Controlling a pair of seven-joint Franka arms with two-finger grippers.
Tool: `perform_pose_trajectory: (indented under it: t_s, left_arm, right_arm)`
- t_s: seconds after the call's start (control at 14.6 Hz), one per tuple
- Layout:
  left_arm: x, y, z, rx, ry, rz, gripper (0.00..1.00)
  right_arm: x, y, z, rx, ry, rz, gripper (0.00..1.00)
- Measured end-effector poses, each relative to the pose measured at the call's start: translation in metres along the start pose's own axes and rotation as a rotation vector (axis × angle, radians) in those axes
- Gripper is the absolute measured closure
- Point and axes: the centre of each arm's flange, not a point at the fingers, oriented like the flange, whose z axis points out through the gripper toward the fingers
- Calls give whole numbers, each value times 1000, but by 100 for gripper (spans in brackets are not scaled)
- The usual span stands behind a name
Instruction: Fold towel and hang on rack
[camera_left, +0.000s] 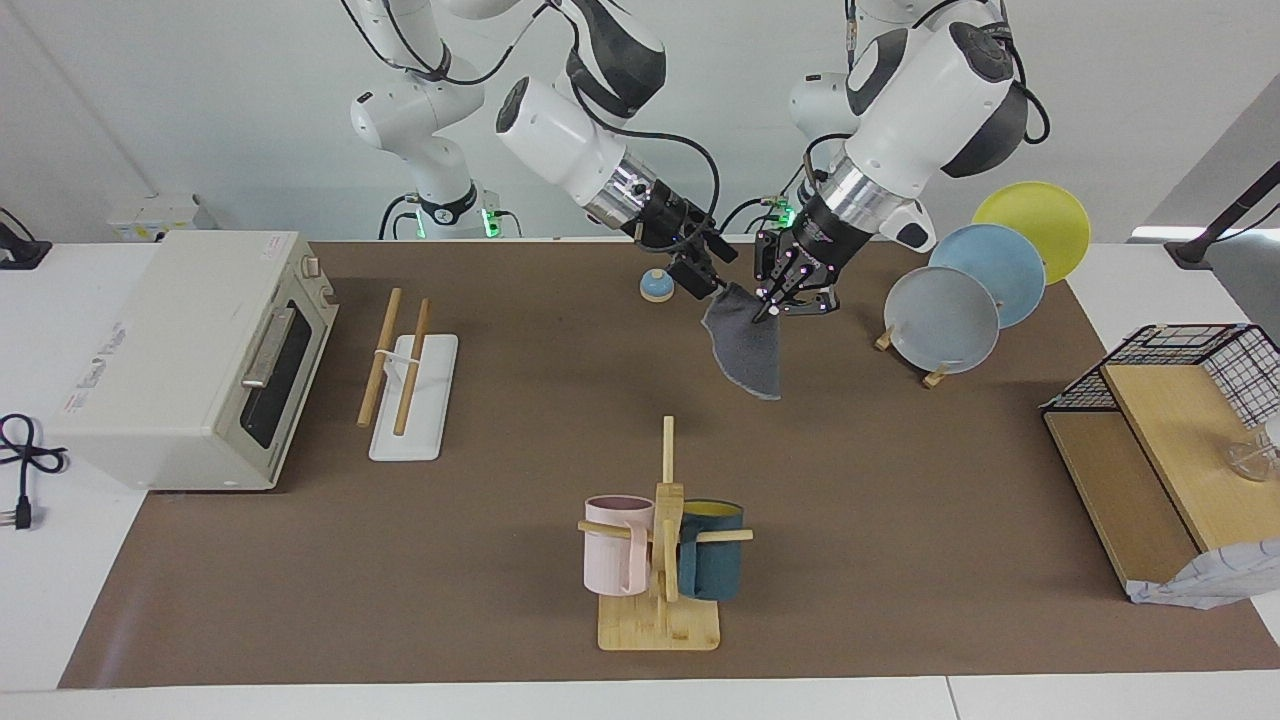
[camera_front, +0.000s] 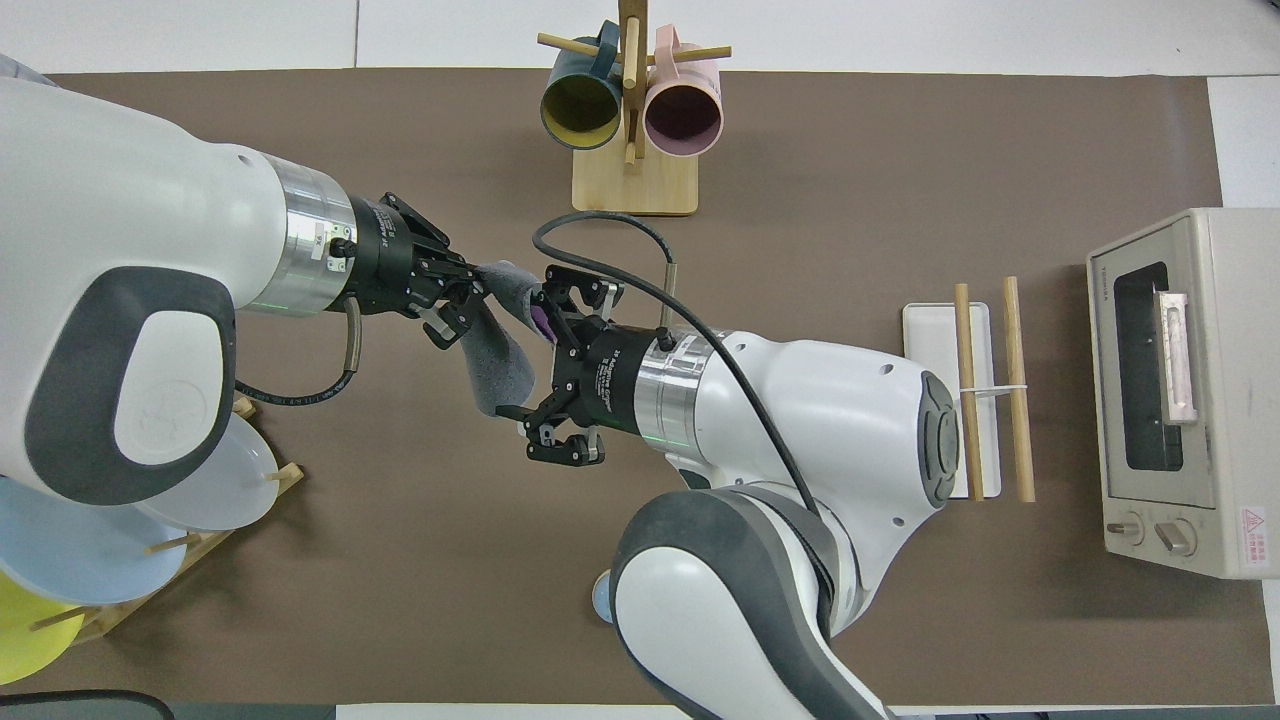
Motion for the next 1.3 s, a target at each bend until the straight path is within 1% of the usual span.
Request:
perform_pose_trajectory:
  t_s: [0.21, 0.62, 0.82, 0.96, 1.3]
  left_arm:
    - [0, 0, 0, -1, 0, -5, 98]
    - [1, 2, -1, -2, 0, -26, 98]
    - [2, 3, -1, -2, 0, -34, 98]
    - [3, 3, -1, -3, 0, -38, 98]
    - [4, 5, -2, -5, -1, -44, 98]
  right_arm:
    - [6, -17, -10, 31, -1, 15, 0]
    - [6, -18, -8, 30, 0, 5, 0]
    - [6, -18, -7, 28, 16, -55, 0]
    - [13, -27, -13, 44, 28, -64, 0]
    - [20, -45, -26, 77, 30, -58, 0]
